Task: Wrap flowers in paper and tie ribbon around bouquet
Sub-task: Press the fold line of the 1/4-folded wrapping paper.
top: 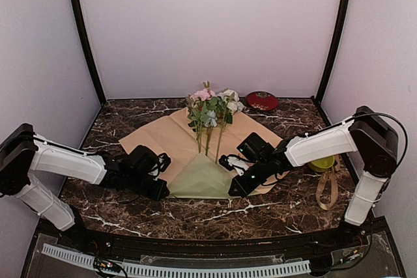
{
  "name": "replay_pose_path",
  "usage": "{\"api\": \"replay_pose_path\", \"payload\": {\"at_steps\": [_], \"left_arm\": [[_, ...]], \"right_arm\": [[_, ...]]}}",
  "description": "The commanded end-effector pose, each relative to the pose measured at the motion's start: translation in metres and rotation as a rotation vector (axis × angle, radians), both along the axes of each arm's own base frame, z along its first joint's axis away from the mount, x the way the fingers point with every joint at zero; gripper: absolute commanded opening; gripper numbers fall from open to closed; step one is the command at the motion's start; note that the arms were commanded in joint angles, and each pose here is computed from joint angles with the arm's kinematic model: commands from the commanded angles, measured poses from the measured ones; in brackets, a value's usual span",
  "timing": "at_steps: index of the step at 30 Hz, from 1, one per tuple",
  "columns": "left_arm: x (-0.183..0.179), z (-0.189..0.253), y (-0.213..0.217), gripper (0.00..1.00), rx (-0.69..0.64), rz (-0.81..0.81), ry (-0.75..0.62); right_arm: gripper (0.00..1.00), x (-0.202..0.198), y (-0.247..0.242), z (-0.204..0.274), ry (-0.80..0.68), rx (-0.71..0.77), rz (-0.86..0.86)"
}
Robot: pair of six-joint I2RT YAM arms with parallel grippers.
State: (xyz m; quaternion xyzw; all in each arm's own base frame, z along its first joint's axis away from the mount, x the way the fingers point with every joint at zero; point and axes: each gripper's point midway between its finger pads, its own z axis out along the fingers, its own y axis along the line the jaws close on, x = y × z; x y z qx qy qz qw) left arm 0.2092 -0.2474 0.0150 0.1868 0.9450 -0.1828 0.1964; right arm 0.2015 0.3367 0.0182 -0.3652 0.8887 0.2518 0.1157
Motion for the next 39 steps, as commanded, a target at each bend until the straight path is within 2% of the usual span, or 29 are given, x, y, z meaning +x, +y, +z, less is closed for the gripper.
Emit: {"api": "replay_pose_path", "payload": {"at_steps": [1, 6, 9, 11, 15, 21, 27, 35, 39], "left_arm": [[-0.024, -0.021, 0.065, 0.07, 0.226, 0.14, 0.091], [0.007, 0.031, 0.06, 0.11, 0.205, 0.146, -0.085], [0.02, 0.064, 0.038, 0.12, 0.127, 0.074, -0.181], [0.02, 0.081, 0.009, 0.11, 0.07, -0.027, -0.237], [0.001, 0.088, -0.06, 0.09, 0.016, -0.302, -0.362], [0.006, 0.054, -0.121, 0.05, 0.0, -0.454, -0.294], [0.011, 0.031, -0.149, 0.03, 0.021, -0.53, -0.252], [-0.013, -0.005, -0.112, 0.03, 0.077, -0.507, -0.122], [-0.025, -0.027, -0.082, 0.03, 0.108, -0.44, -0.016]], "right_arm": [[0.0, -0.012, -0.029, -0.023, 0.04, -0.133, -0.025], [0.0, -0.012, -0.028, -0.021, 0.042, -0.124, -0.032], [0.0, -0.011, -0.026, -0.019, 0.041, -0.114, -0.037], [0.0, -0.012, -0.023, -0.018, 0.049, -0.103, -0.035], [0.0, -0.012, -0.021, -0.019, 0.059, -0.094, -0.044], [0.0, -0.015, -0.022, -0.025, 0.086, -0.098, -0.05], [0.0, -0.017, -0.022, -0.027, 0.098, -0.094, -0.058], [0.0, -0.019, -0.025, -0.029, 0.098, -0.101, -0.056], [0.0, -0.018, -0.025, -0.03, 0.097, -0.107, -0.052]]}}
